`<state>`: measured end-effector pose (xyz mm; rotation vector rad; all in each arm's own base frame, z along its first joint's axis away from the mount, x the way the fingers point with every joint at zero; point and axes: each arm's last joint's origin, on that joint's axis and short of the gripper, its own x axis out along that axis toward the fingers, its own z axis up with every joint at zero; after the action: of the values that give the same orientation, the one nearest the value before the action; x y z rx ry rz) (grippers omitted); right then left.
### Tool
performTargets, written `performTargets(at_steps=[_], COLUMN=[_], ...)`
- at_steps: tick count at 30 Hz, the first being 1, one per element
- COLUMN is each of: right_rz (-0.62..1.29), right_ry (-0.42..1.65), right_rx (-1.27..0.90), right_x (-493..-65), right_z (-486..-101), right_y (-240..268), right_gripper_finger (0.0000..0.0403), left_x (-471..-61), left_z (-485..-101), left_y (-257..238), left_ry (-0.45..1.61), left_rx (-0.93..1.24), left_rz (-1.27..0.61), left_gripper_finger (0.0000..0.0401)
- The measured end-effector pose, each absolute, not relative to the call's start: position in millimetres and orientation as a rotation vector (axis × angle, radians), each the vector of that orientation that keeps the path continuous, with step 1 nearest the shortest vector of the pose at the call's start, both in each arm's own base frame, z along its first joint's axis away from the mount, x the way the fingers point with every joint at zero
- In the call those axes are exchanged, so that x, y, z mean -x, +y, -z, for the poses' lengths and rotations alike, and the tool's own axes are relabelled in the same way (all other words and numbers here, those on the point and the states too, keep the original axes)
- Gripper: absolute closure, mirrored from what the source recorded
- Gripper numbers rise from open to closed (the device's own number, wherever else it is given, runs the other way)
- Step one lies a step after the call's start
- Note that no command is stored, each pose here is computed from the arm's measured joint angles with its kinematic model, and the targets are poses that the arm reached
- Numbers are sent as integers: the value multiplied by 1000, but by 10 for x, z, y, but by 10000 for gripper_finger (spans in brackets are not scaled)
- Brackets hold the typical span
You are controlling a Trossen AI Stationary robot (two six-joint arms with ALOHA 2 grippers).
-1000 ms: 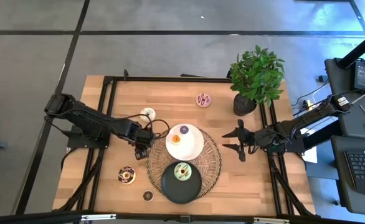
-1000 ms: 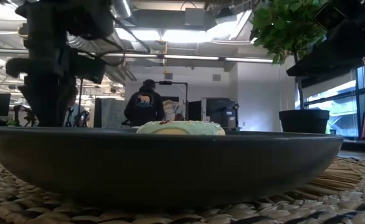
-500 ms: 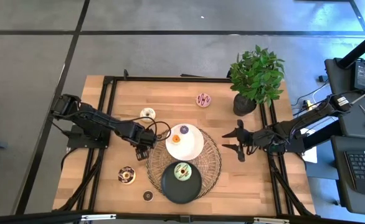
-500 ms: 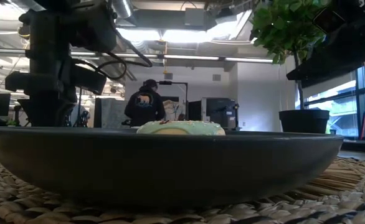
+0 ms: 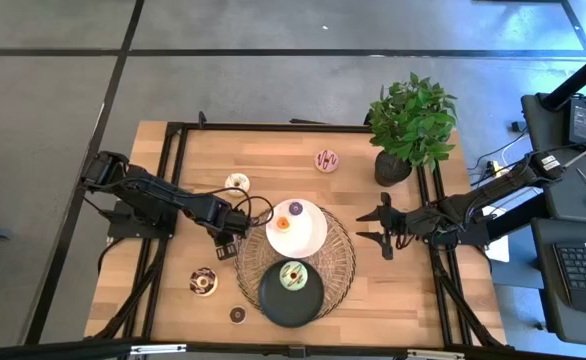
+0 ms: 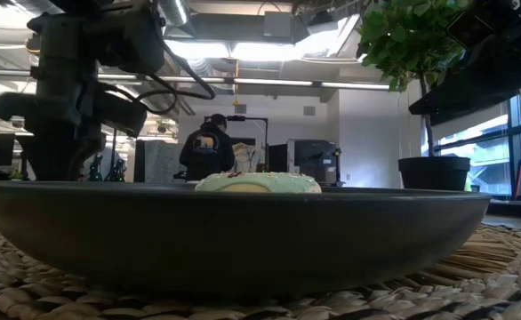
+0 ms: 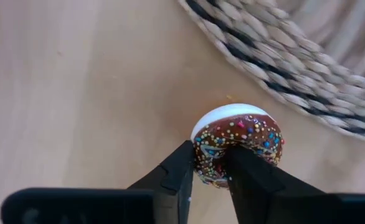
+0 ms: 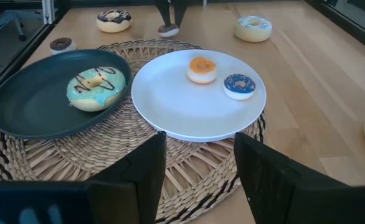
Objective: Pick & Place donuts
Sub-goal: Put the small brown doughnut on the white plate
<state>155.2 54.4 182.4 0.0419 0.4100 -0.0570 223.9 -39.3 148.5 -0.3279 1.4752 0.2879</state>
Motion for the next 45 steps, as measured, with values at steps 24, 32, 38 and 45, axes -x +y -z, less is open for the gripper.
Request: performTargets(at_steps=[24, 32, 38, 45], right_rz=[66, 66, 66, 66], right_ry=[408, 407, 408, 414], right_rx=[-40, -41, -40, -36], right_x=[-1552, -1552, -1551, -1549], right_z=[-1825, -1826, -1825, -1820], right_y=[541, 541, 541, 540], right_gripper_finger=[214, 214, 214, 214], left_x=[-3264, -3741, -3930, -3976], left_z=[-2464, -2106, -1900, -1695], left_y=[-356, -95, 101, 191], left_ry=[874, 978, 1019, 1077], left_rx=[163, 219, 311, 389], left_rz=[-120, -176, -218, -209], left_gripper_finger=[367, 367, 368, 368])
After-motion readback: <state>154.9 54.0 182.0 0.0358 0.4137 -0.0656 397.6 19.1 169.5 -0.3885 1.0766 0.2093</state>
